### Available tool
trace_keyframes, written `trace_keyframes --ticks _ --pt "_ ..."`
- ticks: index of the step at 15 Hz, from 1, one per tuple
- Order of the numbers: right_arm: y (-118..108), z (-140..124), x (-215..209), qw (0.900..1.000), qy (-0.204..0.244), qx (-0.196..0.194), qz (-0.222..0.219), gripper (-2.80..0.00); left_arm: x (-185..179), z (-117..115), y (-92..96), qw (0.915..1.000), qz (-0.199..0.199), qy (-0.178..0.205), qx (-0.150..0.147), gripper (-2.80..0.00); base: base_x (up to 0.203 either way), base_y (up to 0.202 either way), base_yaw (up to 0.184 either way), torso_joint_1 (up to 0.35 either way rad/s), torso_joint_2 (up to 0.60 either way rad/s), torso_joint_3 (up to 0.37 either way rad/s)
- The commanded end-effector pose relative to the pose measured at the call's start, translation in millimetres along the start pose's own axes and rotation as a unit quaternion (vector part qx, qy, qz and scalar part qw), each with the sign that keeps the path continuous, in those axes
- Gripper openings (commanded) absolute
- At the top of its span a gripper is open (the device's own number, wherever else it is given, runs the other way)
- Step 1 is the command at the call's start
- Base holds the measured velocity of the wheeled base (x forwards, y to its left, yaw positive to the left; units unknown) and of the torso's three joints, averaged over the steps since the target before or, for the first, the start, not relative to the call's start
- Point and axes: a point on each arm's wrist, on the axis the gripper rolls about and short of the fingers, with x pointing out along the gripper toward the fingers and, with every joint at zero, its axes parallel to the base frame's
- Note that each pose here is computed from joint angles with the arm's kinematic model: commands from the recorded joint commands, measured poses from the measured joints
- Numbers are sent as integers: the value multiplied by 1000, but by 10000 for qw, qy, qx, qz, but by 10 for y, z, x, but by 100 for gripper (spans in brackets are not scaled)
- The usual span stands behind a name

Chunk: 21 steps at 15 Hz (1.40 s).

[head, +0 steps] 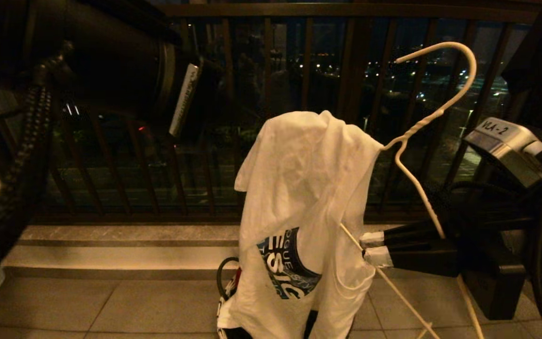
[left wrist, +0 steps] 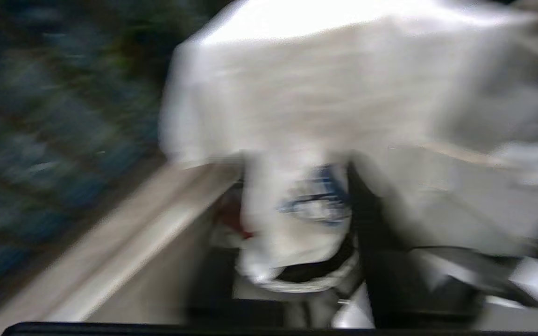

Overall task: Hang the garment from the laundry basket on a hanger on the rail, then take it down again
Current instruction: Hang the clothes on the clothes rack

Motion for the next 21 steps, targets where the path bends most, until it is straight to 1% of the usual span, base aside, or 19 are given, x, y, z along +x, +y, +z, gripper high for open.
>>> trace_keyframes --ticks 1,2,3,4,5,6,7,9,10,11,13,15,16,17,18,20,21 --pt "69 45 -33 9995 -117 -142 272 -280 -37 -12 190 9991 403 51 75 -280 0 0 0 0 0 0" --pt "51 53 -3 9992 -118 -165 356 -280 -47 -21 303 9976 625 145 249 -280 0 0 0 0 0 0" --pt "48 50 5 9988 -119 -185 438 -280 -71 -39 373 9954 753 255 527 -280 0 0 0 0 0 0" --pt "26 24 33 9983 -88 -179 544 -280 -131 -37 384 9948 772 237 619 -280 0 0 0 0 0 0" --pt "-14 -16 81 9977 -33 -170 660 -280 -176 -32 377 9950 680 178 711 -280 0 0 0 0 0 0" --pt "-51 -56 130 9966 21 -303 768 -280 -213 -33 364 9954 493 120 808 -280 0 0 0 0 0 0" --pt "-51 -71 180 9951 52 -413 895 -280 -235 -51 351 9959 301 150 841 -280 0 0 0 0 0 0" --pt "-51 -129 274 9923 155 -473 1133 -280 -253 -112 316 9950 -184 325 922 -280 0 0 0 0 0 0" --pt "-49 -186 325 9905 261 -530 1242 -280 -240 -130 306 9941 -362 368 950 -280 0 0 0 0 0 0" --pt "-16 -226 359 9886 364 -530 1359 -280 -219 -147 300 9936 -453 398 952 -280 0 0 0 0 0 0" --pt "39 -238 399 9863 404 -542 1503 -280 -152 -181 291 9924 -570 495 971 -280 0 0 0 0 0 0" --pt "36 -222 389 9867 385 -582 1465 -280 -70 -174 298 9904 -597 516 1134 -280 0 0 0 0 0 0" --pt "18 -204 356 9878 351 -600 1394 -280 -13 -164 302 9888 -618 519 1259 0 0 0 0 0 0 0" --pt "5 -198 329 9886 336 -609 1335 -280 60 -170 301 9866 -676 553 1381 0 0 0 0 0 0 0" --pt "6 -211 329 9886 350 -598 1339 -280 110 -172 303 9838 -832 514 1501 0 0 0 0 0 0 0" --pt "-4 -218 343 9886 366 -580 1343 -280 186 -196 340 9741 -1267 361 1839 0 0 0 0 0 0 0" --pt "-12 -225 352 9886 380 -565 1339 -280 251 -207 350 9715 -1413 334 1875 0 0 0 0 0 0 0"
